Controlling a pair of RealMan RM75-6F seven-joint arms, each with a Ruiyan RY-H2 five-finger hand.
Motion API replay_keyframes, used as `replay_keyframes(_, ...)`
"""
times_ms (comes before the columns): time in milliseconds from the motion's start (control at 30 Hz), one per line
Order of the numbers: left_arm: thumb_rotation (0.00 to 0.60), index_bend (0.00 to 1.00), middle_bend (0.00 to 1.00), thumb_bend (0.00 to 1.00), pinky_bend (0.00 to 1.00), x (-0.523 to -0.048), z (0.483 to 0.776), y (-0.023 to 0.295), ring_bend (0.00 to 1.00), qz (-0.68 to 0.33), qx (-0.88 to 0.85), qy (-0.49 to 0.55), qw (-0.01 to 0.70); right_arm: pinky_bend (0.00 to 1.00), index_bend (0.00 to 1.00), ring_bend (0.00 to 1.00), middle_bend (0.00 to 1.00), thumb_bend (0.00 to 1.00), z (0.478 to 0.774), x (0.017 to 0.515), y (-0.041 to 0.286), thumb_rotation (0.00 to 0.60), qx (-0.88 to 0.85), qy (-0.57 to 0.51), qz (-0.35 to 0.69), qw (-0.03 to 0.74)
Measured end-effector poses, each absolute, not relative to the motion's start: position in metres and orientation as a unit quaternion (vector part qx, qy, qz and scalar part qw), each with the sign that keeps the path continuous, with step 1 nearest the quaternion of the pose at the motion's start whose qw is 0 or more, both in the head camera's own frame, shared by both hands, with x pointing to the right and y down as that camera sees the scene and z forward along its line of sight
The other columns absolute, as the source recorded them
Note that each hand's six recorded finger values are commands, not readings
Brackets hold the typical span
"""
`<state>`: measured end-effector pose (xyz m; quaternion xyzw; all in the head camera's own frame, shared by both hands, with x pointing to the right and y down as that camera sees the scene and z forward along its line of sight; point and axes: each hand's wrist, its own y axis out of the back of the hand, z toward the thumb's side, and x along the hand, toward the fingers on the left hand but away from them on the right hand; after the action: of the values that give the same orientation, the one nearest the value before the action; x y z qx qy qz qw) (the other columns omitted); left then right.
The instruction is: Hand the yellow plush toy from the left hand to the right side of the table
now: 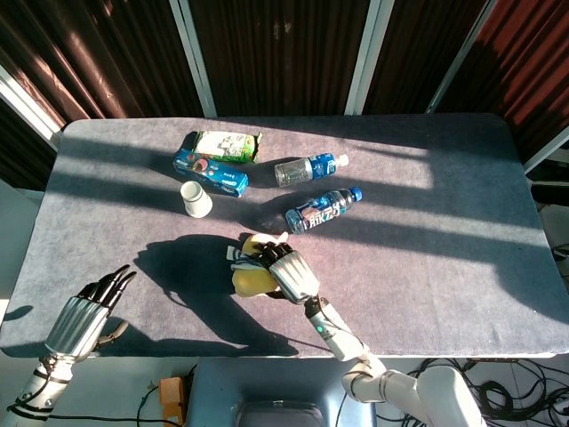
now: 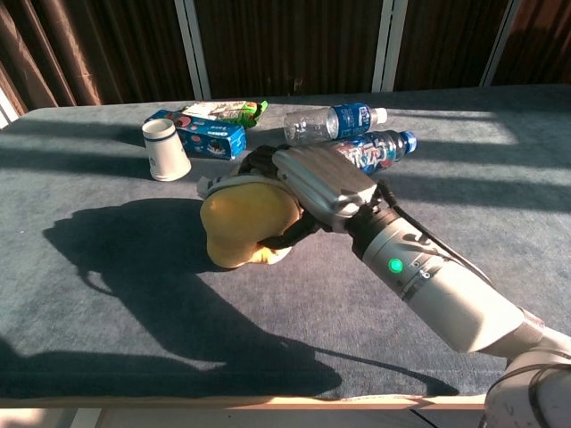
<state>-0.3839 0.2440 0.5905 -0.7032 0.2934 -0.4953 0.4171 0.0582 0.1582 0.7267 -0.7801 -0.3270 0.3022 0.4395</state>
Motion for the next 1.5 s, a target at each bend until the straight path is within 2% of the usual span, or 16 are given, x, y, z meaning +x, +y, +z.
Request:
replay_keyframes(333, 0.600, 0.04, 0.06, 0.27, 0.35, -0.380, 0.593, 0.248, 0.17, -0.496, -0.707, 0.279, 0.420, 1.00, 0.81, 0.83, 0.64, 0.16, 0.675, 0.100, 0.146, 0.600, -0.777, -0.361, 0.249, 0.451)
replay_keyframes(500, 0.600, 0.04, 0.06, 0.27, 0.35, -0.379, 0.594, 0.250, 0.17, -0.497, -0.709, 0.275, 0.418, 1.00, 0.81, 0.83, 0.64, 0.16, 0.644, 0.156, 0.149, 0.600, -0.755, -0.338, 0.275, 0.490)
replay_keyframes(667, 0.600, 0.04, 0.06, 0.27, 0.35, -0.377, 0.596, 0.251, 0.17, -0.497, -0.710, 0.270, 0.420, 1.00, 0.81, 0.83, 0.64, 0.16, 0.625, 0.238, 0.157, 0.600, -0.699, -0.315, 0.344, 0.542)
replay_keyframes(767, 0.600, 0.04, 0.06, 0.27, 0.35, -0.376, 0.597, 0.252, 0.17, -0.498, -0.708, 0.266, 0.423, 1.00, 0.81, 0.83, 0.65, 0.16, 0.622, 0.267, 0.160, 0.600, -0.682, -0.322, 0.369, 0.543)
replay_keyframes(933, 0.600, 0.04, 0.06, 0.27, 0.35, -0.374, 0.599, 0.255, 0.17, -0.500, -0.708, 0.259, 0.425, 0.94, 0.77, 0.78, 0.65, 0.16, 0.634, 0.298, 0.157, 0.600, -0.682, -0.329, 0.398, 0.517)
replay_keyframes(1033, 0.600, 0.04, 0.06, 0.27, 0.35, -0.374, 0.600, 0.255, 0.17, -0.502, -0.707, 0.258, 0.425, 0.88, 0.71, 0.72, 0.64, 0.16, 0.645, 0.319, 0.155, 0.600, -0.677, -0.330, 0.423, 0.503)
replay_keyframes(1133, 0.600, 0.04, 0.06, 0.27, 0.35, -0.373, 0.602, 0.255, 0.17, -0.504, -0.707, 0.256, 0.425, 0.80, 0.64, 0.63, 0.59, 0.16, 0.656, 0.337, 0.156, 0.600, -0.678, -0.330, 0.443, 0.484)
replay_keyframes(1233, 0.600, 0.04, 0.06, 0.27, 0.35, -0.372, 0.603, 0.256, 0.17, -0.505, -0.707, 0.253, 0.426, 0.67, 0.52, 0.48, 0.48, 0.16, 0.664, 0.344, 0.159, 0.600, -0.691, -0.331, 0.450, 0.459)
replay_keyframes(1400, 0.600, 0.04, 0.06, 0.27, 0.36, -0.370, 0.604, 0.257, 0.17, -0.505, -0.708, 0.249, 0.426, 0.39, 0.28, 0.19, 0.24, 0.15, 0.675, 0.347, 0.168, 0.600, -0.718, -0.314, 0.451, 0.426)
replay_keyframes(1500, 0.600, 0.04, 0.06, 0.27, 0.36, -0.370, 0.604, 0.257, 0.17, -0.505, -0.708, 0.250, 0.426, 0.30, 0.18, 0.11, 0.16, 0.14, 0.675, 0.346, 0.172, 0.600, -0.726, -0.304, 0.446, 0.426)
